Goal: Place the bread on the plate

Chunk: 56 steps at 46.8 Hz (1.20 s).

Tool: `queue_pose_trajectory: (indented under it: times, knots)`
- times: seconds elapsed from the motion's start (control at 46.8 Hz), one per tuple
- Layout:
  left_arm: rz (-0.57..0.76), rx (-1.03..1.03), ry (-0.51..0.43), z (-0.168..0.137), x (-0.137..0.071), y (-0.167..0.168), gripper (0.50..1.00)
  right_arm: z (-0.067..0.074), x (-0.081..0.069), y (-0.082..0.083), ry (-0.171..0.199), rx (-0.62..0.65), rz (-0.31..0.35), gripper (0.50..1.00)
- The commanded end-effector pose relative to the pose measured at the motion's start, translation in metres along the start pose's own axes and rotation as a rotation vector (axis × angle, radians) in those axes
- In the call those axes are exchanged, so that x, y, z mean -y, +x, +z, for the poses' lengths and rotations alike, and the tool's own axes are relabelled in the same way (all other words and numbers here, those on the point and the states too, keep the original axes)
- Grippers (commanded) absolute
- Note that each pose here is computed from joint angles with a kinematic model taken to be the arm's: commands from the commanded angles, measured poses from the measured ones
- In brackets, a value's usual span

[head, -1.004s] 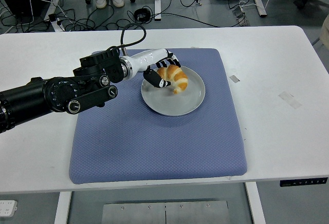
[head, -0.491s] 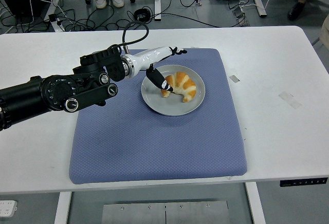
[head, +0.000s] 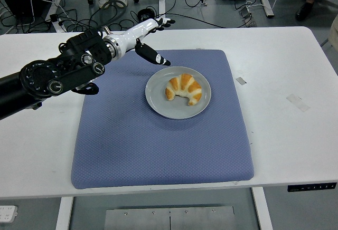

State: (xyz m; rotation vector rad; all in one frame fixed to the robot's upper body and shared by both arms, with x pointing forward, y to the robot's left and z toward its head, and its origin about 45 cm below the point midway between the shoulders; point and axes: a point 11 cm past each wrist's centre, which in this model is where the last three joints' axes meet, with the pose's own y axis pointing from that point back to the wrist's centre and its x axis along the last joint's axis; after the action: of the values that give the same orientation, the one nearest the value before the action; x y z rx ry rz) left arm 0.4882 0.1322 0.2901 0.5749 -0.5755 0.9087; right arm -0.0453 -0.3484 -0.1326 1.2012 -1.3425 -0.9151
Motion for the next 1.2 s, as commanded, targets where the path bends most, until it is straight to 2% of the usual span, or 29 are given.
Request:
queue_pose_trajectory:
  times: [0.0,0.15,0.385,0.556,0.726,1.004,1.175]
  knots:
    - [0.026,-0.016,0.012,-0.006,-0.004,0.012,0.966,0.000,0.000,0.000,0.000,0.000,0.000,1.000]
    - [0.097,-0.094,0.044,-0.022,-0.016,0.045,0.966,0.000,0.000,0.000,0.000,0.000,0.000,1.000]
    - [0.243,-0.190,0.102,-0.061,-0.054,0.112,0.966,0.000,0.000,0.000,0.000,0.000,0.000,1.000]
    - [0.348,-0.319,0.152,-0.088,-0.071,0.149,0.966,0.000,0.000,0.000,0.000,0.000,0.000,1.000]
    - [0.394,-0.414,0.209,-0.123,-0.087,0.162,0.966,0.000,0.000,0.000,0.000,0.000,0.000,1.000]
    - [0.455,-0.504,0.198,-0.137,-0.098,0.173,0.966,0.000,0.000,0.000,0.000,0.000,-0.002,1.000]
    - [0.511,-0.530,0.211,-0.147,-0.107,0.185,0.966,-0.006,0.000,-0.014,0.011,0.012,-0.042,1.000]
